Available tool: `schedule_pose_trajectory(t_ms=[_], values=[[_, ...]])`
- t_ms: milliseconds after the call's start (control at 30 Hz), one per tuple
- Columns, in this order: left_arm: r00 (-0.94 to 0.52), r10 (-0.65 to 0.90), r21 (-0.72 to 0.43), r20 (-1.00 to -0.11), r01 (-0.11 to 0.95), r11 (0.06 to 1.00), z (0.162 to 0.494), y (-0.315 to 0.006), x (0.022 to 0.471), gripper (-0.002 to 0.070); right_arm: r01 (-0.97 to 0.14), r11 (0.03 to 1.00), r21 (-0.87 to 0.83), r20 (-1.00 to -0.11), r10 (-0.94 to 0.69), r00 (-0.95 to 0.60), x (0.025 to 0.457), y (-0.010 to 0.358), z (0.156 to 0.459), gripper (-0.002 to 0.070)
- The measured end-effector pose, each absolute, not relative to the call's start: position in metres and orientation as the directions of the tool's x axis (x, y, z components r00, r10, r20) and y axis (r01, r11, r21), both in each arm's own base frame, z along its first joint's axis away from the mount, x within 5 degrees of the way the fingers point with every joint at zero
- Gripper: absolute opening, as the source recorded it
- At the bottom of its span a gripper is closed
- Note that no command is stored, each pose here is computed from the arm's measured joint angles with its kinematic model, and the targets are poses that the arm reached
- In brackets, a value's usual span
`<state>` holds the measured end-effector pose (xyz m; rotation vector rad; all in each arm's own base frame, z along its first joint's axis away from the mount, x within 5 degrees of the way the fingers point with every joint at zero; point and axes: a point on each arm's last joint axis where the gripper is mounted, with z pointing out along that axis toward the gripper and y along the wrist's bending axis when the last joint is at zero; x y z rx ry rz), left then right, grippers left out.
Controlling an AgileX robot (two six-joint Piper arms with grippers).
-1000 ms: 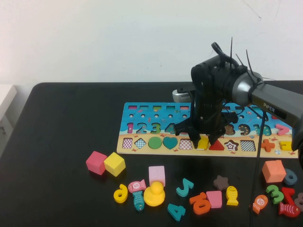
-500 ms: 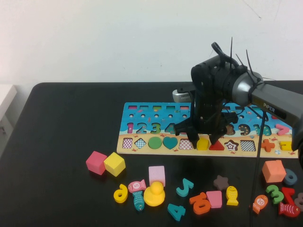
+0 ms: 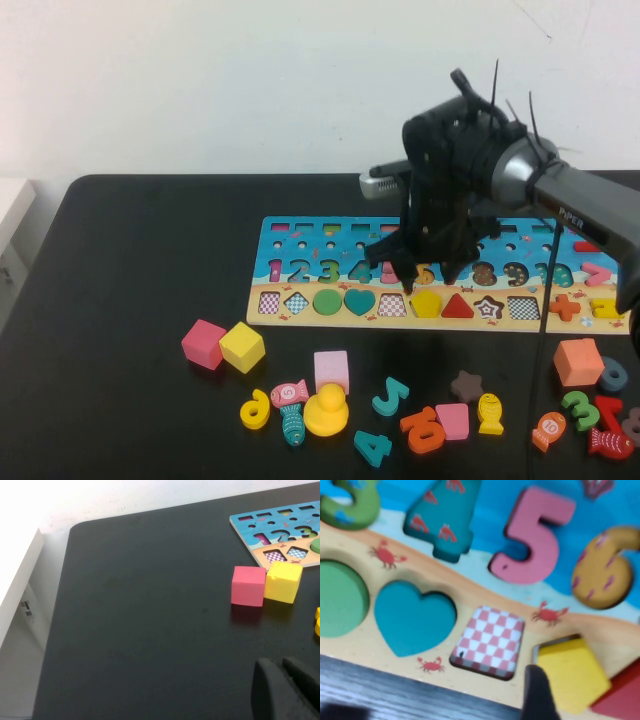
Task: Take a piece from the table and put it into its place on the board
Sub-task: Place the "Pentagon" into the hole of the Pentagon
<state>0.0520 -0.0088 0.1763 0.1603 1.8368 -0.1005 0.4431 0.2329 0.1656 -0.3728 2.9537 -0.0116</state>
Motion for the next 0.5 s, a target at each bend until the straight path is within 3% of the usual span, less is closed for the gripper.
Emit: schedule_pose_trajectory(t_ms=[133,333,500], values=[[-0.263,0.058,0.015,-0.963,0.162,0.987,0.176,-0.009,0.052,-0.0001,-0.311,0.948,-0.072,-0.182,-0.319,-0.93,0.447,0.231,0.179,0.0364],[-0.263,0.055,0.013,-0.963,0.162,0.987,0.176,-0.009,0.052,-0.0001,-0.416,0.901,-0.125,-0.143,-0.431,-0.891,0.448,0.229,0.17,0.0036],[-0.263,0.055,0.013,-0.963,0.162,0.987,0.176,-0.009,0.052,-0.0001,-0.431,0.895,-0.119,-0.094,-0.442,-0.892,0.449,0.231,0.145,0.0019]])
